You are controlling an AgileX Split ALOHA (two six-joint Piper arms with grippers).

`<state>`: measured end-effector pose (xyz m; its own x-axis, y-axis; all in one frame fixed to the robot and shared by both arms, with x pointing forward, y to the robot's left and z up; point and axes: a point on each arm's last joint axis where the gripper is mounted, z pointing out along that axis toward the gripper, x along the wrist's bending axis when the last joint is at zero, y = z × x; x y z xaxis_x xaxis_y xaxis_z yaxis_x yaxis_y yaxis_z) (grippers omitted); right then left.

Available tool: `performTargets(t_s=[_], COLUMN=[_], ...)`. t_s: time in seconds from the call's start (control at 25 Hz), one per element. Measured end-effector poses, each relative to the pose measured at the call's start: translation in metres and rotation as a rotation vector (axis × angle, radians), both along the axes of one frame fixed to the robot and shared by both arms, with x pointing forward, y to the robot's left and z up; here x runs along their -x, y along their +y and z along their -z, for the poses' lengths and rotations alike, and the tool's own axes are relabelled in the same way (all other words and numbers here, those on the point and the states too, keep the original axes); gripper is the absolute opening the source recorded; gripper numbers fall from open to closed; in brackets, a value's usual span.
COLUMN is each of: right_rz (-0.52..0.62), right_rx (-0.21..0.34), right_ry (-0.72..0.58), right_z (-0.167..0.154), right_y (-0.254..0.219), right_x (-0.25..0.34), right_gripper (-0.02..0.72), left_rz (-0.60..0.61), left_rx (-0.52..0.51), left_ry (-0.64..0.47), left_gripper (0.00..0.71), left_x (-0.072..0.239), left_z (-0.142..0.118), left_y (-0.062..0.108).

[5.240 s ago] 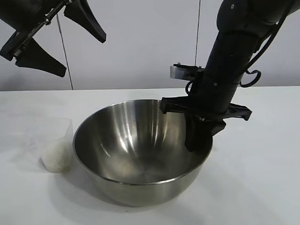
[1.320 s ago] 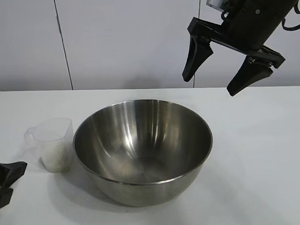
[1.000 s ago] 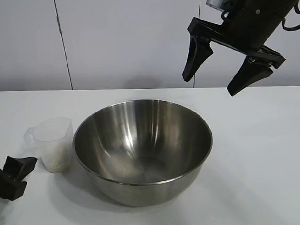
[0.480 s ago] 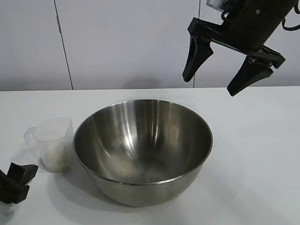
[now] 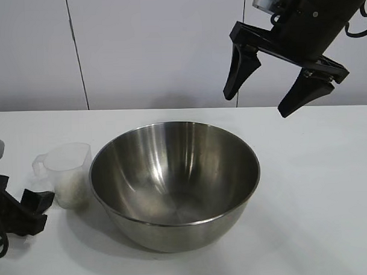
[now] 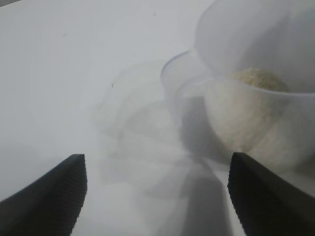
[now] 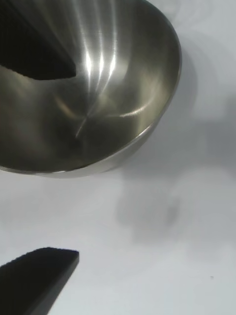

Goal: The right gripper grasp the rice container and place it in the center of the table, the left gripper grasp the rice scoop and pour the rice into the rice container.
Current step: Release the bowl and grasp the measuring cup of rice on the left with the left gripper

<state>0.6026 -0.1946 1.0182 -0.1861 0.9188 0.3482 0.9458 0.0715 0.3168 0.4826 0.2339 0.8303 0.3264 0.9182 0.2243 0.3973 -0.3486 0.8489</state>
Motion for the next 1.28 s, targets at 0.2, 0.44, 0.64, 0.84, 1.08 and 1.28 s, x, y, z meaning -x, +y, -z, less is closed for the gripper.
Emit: performTargets(t_s=[0.2,0.44,0.64,0.84,1.08,1.28], right_rz=[0.000,0.000,0.000,0.000,0.000,0.000], right_rx=[0.000,0.000,0.000,0.000,0.000,0.000], right_ry=[-0.001,-0.001,-0.001,-0.001,-0.001,-0.001], right_z=[0.000,0.000,0.000,0.000,0.000,0.000], right_y=[0.000,0.000,0.000,0.000,0.000,0.000], right_x=[0.000,0.000,0.000,0.000,0.000,0.000], right_gripper=[0.640,0.640,0.640,0.640,0.640,0.640], left_rz=[-0.045,-0.064,-0.072,-0.082,-0.107,-0.107], left_rx=[0.004,0.013,0.021,0.026,0.048,0.050], left_ry=[-0.019,-0.050,-0.073,-0.088,-0.104,-0.104], left_gripper=[0.570,0.570,0.570,0.570,0.498,0.230], left_x=[-0.006,-0.015,-0.022,-0.027,-0.032,-0.033], left_z=[-0.002,-0.005,-0.007,-0.009,-0.011,-0.010], left_y=[0.002,0.001,0.000,-0.001,-0.001,-0.001])
